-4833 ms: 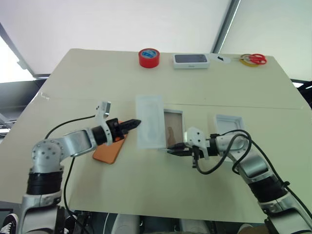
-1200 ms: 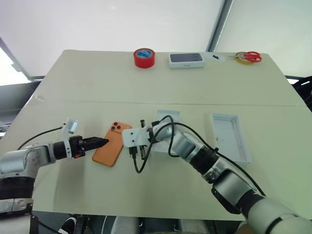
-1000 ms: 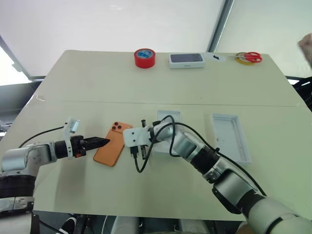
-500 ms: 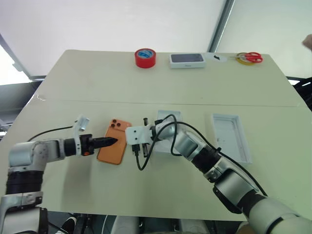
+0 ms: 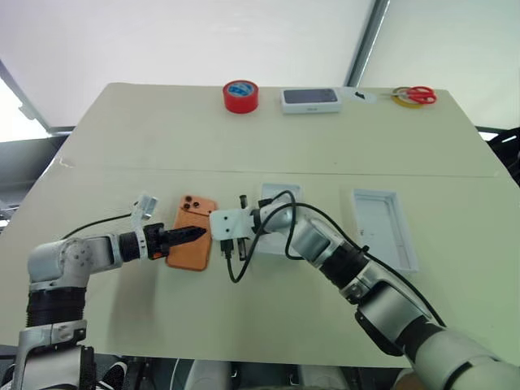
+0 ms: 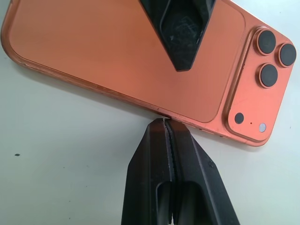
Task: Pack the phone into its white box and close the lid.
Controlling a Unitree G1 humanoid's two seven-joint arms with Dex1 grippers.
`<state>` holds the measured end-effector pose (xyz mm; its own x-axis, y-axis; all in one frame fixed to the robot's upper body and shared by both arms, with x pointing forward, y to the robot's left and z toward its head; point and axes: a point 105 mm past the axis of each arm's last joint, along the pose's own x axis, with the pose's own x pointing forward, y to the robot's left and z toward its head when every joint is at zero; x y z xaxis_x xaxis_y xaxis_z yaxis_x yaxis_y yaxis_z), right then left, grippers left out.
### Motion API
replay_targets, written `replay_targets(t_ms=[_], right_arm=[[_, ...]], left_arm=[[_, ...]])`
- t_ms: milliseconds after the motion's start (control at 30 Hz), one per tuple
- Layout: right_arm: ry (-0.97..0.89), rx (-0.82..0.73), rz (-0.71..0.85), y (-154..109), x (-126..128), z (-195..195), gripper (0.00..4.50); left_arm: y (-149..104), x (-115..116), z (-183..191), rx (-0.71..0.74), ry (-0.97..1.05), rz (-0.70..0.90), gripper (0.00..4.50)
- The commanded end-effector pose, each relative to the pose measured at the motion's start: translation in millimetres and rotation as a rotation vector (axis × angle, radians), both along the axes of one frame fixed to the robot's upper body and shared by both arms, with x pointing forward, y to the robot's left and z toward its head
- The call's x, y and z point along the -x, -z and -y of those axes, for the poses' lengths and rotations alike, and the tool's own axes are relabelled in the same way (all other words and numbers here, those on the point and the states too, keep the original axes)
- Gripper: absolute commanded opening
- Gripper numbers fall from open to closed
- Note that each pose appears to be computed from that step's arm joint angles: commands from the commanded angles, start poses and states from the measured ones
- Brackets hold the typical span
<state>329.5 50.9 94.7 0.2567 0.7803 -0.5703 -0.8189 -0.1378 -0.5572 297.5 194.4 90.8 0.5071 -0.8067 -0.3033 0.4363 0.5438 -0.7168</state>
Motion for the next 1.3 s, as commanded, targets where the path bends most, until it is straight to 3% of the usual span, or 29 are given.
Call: replay_targets(t_ms=[33,167,367,500,600,767,933,1100,1200,1300], right_arm=[[-0.004,-0.021,0.020,-5.8,0.4,-1.8,0.00],[0.001,-0.024,0.026,-7.6,-1.1,-1.3,0.00],[0.018,-0.068,0.032,-15.7,-4.4,-1.1,0.00],[0.037,-0.251,-0.061,-45.9,-3.9,-0.6,0.00],[-0.015,-0.350,-0.240,-65.9,10.6,22.6,0.87],[-0.078,-0.278,-0.201,-64.4,30.4,68.0,3.38],[-0.080,-0.118,-0.124,-34.5,43.8,110.9,3.38],[-0.059,-0.081,-0.122,-13.9,50.8,127.8,3.38],[-0.020,-0.116,-0.111,-13.7,47.1,126.1,2.55],[0.016,-0.150,-0.113,-17.8,44.3,124.8,1.06]], left_arm=[[11.1,7.5,11.9,0.051,0.032,-0.081,2.11],[14.3,10.1,15.3,0.073,0.039,-0.109,0.14],[10.1,16.0,15.5,0.176,0.032,-0.153,0.02],[3.8,16.4,11.8,0.276,-0.010,-0.150,0.02],[-9.2,15.7,14.3,0.334,-0.025,-0.098,0.00],[-22.5,16.2,22.7,0.342,-0.022,-0.002,0.00],[-24.7,13.1,25.7,0.335,-0.042,0.022,0.00],[-21.5,10.8,29.3,0.310,-0.040,0.025,0.00],[-20.3,8.6,31.9,0.303,-0.035,0.024,0.00],[-19.9,7.9,33.7,0.295,-0.024,0.025,0.00]])
